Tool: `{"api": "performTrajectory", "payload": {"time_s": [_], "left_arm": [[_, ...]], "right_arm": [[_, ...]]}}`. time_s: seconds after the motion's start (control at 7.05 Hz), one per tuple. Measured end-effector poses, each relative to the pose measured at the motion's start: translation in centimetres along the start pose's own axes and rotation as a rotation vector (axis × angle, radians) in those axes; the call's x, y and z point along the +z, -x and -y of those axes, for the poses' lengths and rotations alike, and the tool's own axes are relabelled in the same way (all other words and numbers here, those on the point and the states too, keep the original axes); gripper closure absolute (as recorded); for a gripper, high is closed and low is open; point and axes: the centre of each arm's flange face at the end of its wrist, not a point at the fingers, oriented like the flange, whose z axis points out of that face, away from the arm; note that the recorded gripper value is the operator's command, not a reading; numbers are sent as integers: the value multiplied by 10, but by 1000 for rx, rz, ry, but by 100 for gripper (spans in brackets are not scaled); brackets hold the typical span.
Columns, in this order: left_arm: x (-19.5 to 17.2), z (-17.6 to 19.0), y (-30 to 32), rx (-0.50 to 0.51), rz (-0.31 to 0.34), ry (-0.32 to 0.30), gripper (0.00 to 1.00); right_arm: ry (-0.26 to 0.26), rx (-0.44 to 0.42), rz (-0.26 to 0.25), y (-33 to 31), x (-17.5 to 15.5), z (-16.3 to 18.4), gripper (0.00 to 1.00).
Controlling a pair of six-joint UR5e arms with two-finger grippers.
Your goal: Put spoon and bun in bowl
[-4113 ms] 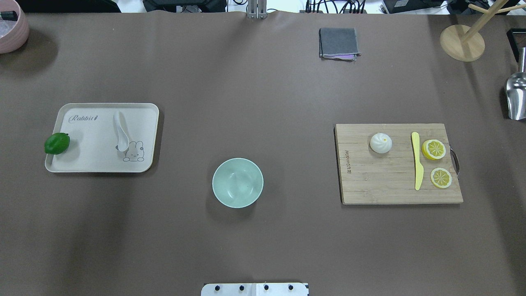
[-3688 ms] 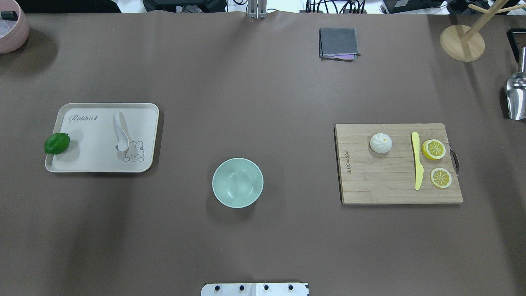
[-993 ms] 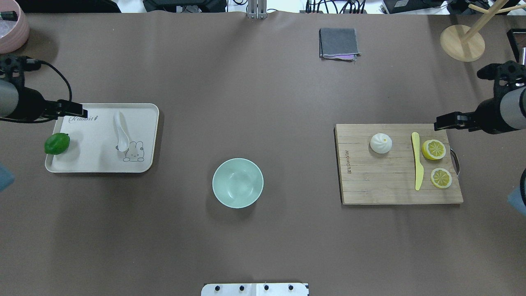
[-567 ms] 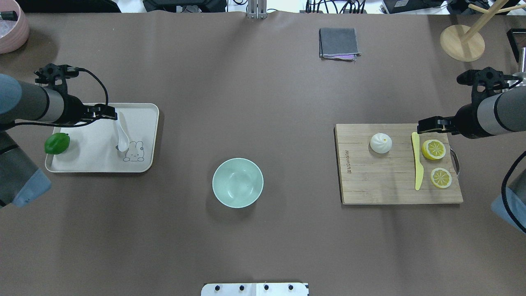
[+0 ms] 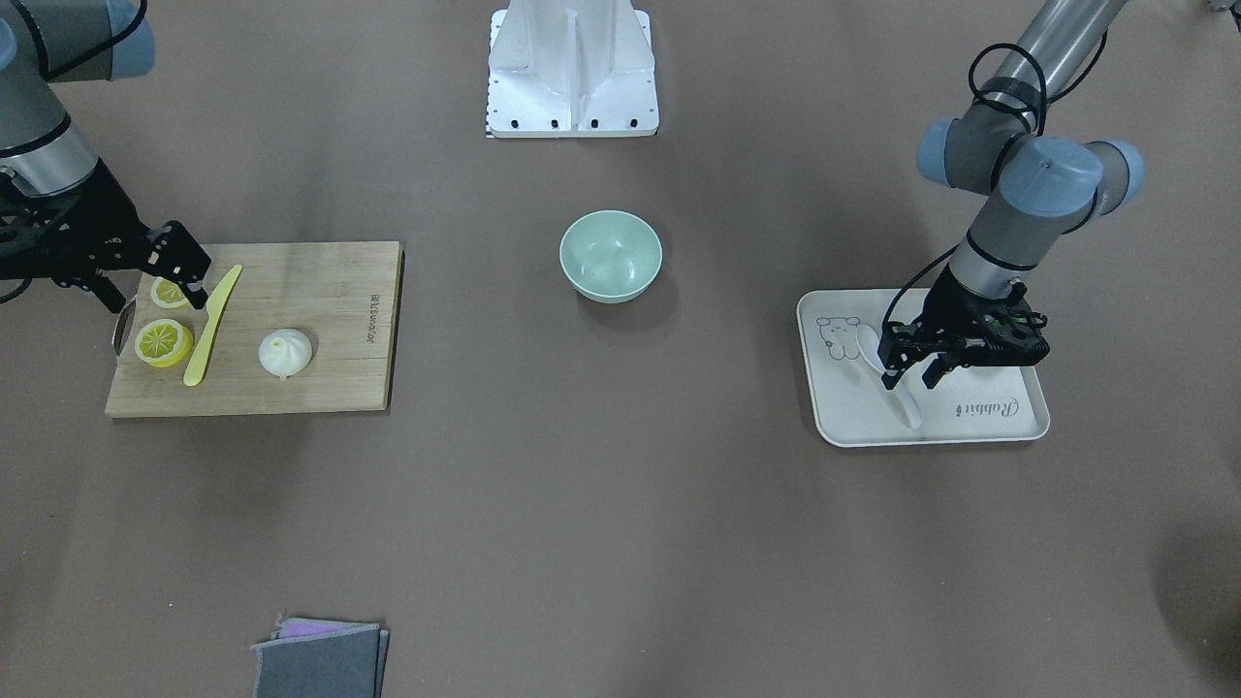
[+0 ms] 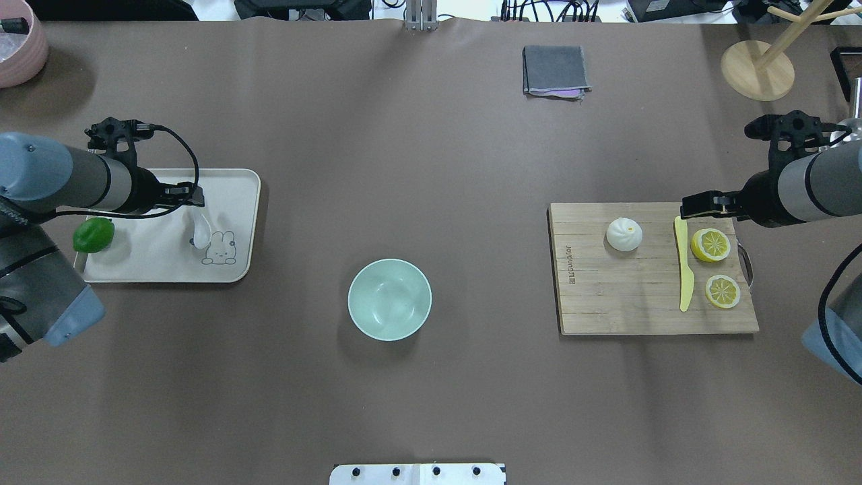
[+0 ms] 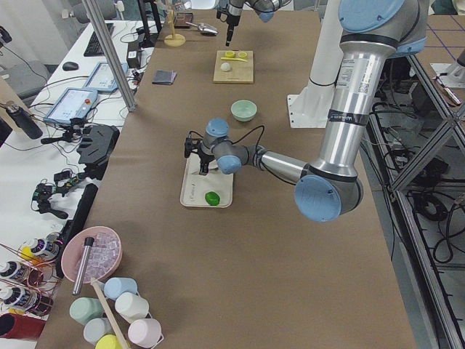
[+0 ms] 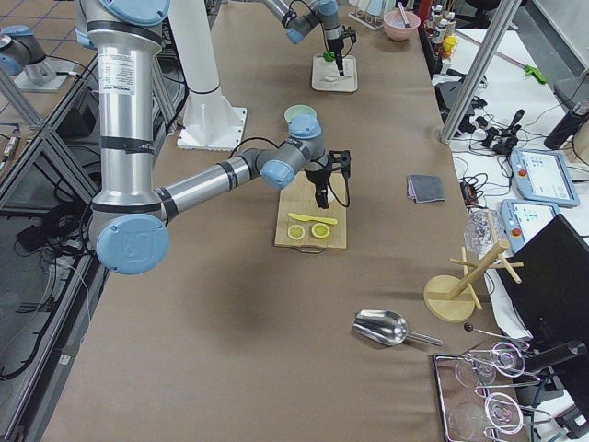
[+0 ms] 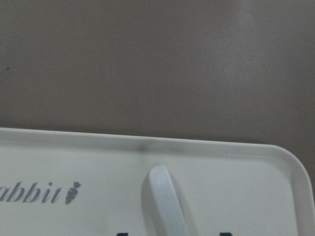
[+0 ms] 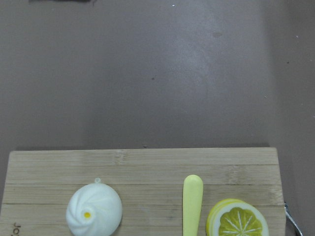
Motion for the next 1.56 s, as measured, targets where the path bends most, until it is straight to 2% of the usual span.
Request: {"api": "performTrajectory", "payload": {"time_s": [0.28,0.43,0.99,1.13,1.28,1.42,1.56], "left_arm": [[6,-1,-3,2,6,-3,87],[6,0,-5,3,4,-5,100],[-8,5,-26,12,-34,-20,100],[-18,5,-36,13,-55,-27,97],[-25,5,-42,8,-70,-31,53],[-28,5,-45,8,-76,-32,29],[-28,5,-45,10,-75,-34,22]], "right_arm": [[-6,-1,-2,1,0,1,2],[-8,-2,-3,1,0,1,2],[-10,-3,-2,3,0,2,1],[-11,-4,-1,3,0,2,1],[-10,-5,0,4,0,2,1],[-10,-5,1,4,0,2,1],[-9,-5,1,4,0,1,1]]}}
